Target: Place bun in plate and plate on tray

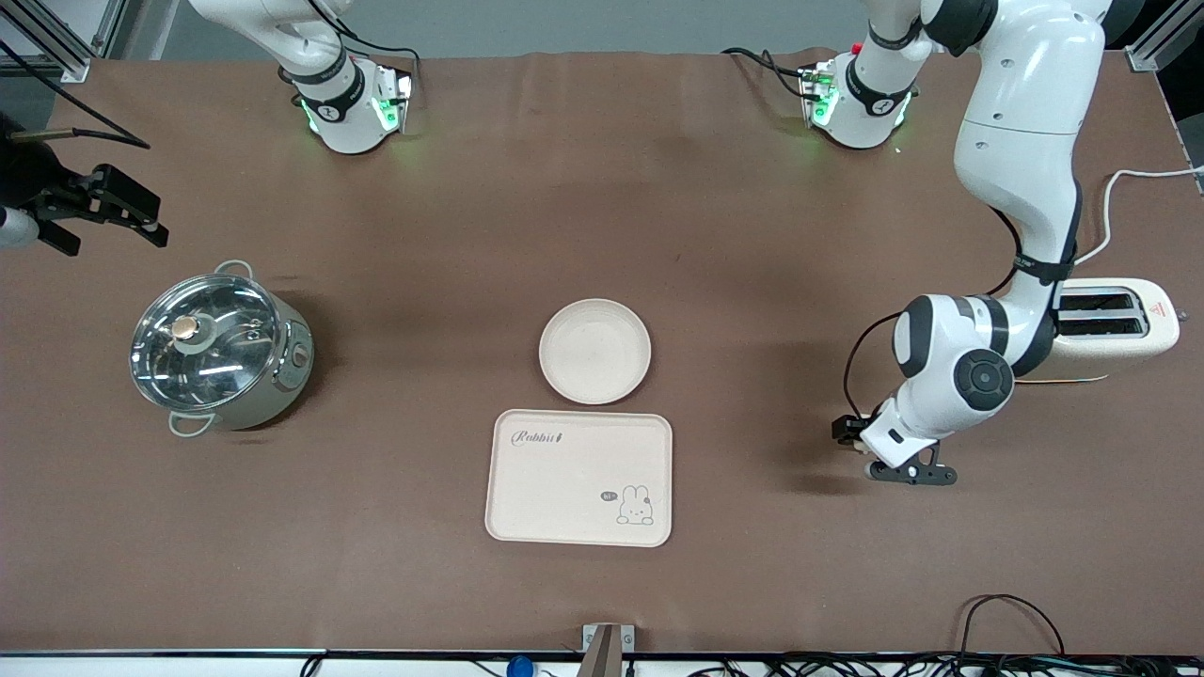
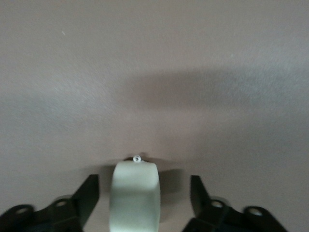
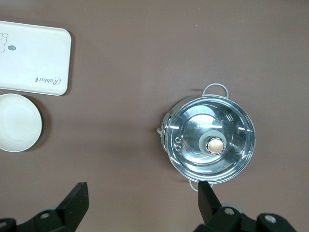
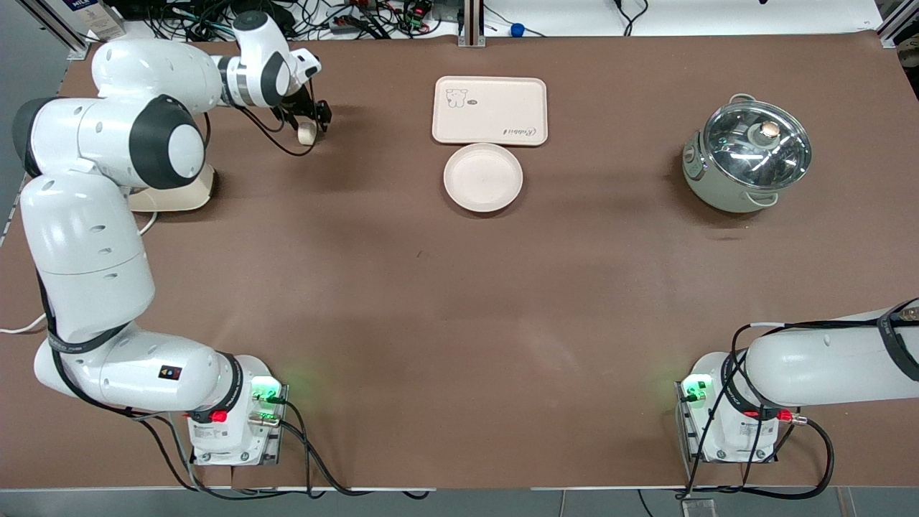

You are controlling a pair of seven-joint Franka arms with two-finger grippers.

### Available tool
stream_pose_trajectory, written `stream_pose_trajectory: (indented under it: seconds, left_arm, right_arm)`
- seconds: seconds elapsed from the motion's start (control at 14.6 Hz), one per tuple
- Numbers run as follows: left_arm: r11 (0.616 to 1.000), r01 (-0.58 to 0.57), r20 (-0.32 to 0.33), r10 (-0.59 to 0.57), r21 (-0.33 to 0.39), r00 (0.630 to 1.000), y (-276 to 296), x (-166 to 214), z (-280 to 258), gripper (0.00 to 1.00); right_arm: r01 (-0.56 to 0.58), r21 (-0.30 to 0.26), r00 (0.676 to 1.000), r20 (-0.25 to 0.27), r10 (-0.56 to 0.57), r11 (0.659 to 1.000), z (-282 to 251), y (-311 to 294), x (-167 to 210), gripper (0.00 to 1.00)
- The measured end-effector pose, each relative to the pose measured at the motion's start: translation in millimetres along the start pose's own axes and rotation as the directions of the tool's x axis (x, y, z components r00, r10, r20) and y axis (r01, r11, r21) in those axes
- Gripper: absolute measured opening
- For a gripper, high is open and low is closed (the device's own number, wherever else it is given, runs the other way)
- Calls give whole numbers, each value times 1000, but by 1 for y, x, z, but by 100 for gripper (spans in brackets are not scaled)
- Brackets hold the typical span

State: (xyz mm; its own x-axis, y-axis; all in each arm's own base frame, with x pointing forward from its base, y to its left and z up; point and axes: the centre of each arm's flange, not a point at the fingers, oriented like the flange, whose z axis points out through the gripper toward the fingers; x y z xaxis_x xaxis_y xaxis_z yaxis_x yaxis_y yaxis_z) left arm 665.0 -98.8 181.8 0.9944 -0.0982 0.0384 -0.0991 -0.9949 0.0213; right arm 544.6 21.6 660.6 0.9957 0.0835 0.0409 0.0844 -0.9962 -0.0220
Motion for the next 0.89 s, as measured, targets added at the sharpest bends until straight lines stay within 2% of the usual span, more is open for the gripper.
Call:
stream_pose_trajectory:
  seconds: [0.27, 0.41, 0.48, 0.55, 0.69, 0.89]
  left_arm:
    - [1000, -1, -6, 1, -8, 1000, 6, -1, -1, 33]
    - [1000, 17, -21, -18, -22, 1000, 18, 1, -12, 23]
    - [999, 12, -27, -13, -34, 1000, 29, 2, -22, 14]
    - [999, 11, -17, -12, -52, 1000, 47, 1, -34, 11]
    - [994, 68, 40, -65, -81, 997, 102, -3, -66, 11]
    - [977, 202, 98, -195, -71, 976, 222, -22, -112, 9]
  right_arm:
    - [-5, 0, 1000, -1, 5, 1000, 0, 3, 0, 100]
    - [-4, 0, 1000, -6, 4, 1000, -1, 2, 0, 100]
    - [-2, -1, 1000, -17, 2, 1000, -2, 1, 2, 100]
    - [-1, -1, 1000, -31, 1, 1000, -3, 0, 3, 100]
    - [2, -2, 999, -40, -2, 1000, -4, -1, 4, 100]
    - [1, -2, 999, -40, -1, 1000, -3, -1, 4, 100]
